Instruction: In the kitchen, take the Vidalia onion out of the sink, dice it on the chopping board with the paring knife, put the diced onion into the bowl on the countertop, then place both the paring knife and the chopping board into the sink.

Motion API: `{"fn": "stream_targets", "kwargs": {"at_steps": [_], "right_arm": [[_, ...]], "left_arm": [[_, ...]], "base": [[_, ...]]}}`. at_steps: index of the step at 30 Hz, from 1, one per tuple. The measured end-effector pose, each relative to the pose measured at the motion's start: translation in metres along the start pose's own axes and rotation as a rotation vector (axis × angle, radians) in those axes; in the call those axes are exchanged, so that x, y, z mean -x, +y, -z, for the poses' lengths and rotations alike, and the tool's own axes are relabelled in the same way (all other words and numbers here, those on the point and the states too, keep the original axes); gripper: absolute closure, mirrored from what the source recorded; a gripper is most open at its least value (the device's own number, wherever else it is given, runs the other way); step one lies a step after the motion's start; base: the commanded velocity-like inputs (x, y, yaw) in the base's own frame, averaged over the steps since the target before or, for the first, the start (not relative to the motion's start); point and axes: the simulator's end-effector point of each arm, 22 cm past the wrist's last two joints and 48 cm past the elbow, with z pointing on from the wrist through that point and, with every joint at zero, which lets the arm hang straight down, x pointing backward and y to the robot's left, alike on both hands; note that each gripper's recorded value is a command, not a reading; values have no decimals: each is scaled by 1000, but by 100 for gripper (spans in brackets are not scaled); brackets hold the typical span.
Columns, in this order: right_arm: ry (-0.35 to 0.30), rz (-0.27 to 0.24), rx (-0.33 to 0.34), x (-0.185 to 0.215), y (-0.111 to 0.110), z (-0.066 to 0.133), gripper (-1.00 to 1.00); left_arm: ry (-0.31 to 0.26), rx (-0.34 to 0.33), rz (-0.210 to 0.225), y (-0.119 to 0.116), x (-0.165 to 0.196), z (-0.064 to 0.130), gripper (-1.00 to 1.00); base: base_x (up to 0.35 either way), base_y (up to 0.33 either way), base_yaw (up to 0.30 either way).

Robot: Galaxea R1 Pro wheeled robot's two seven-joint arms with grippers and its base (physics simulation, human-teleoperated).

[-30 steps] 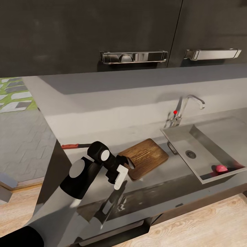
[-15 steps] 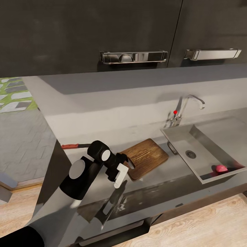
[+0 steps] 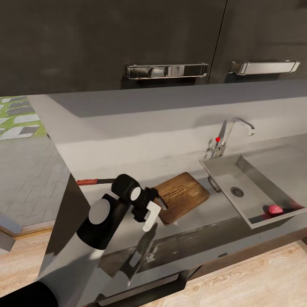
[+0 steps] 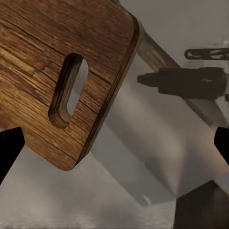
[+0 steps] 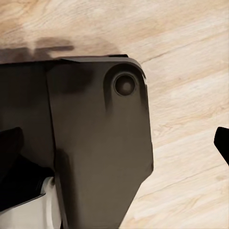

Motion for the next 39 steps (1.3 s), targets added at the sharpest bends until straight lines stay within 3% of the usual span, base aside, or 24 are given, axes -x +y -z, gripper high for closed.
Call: {"fn": "stream_targets", "kwargs": {"at_steps": [7,14,16,22,31,39], "right_arm": [[1,0,-1,0,0,0,-100],[1,2,-2,-1,-1,0,-100],[0,2,-1,0,-1,0,-100],[1,3,-1,0,-1,0,-100],[1,2,0,-1,0,0,-100],[2,-1,3,-1,3,1,-100]], "left_arm": [[42,-4,0,0,-8,-1,-100],[67,14,-4,18,-18,9,-100],[89,8,3,29,-28,12,-100],[103,-23,17,32,-37,8,-100],[86,-31,27,32,-34,6,-100],[11,-24,27,34,-17,7,-100]], "base": [[0,0,0],[0,0,0],[0,0,0],[0,0,0],[0,0,0],[0,0,0]]}}
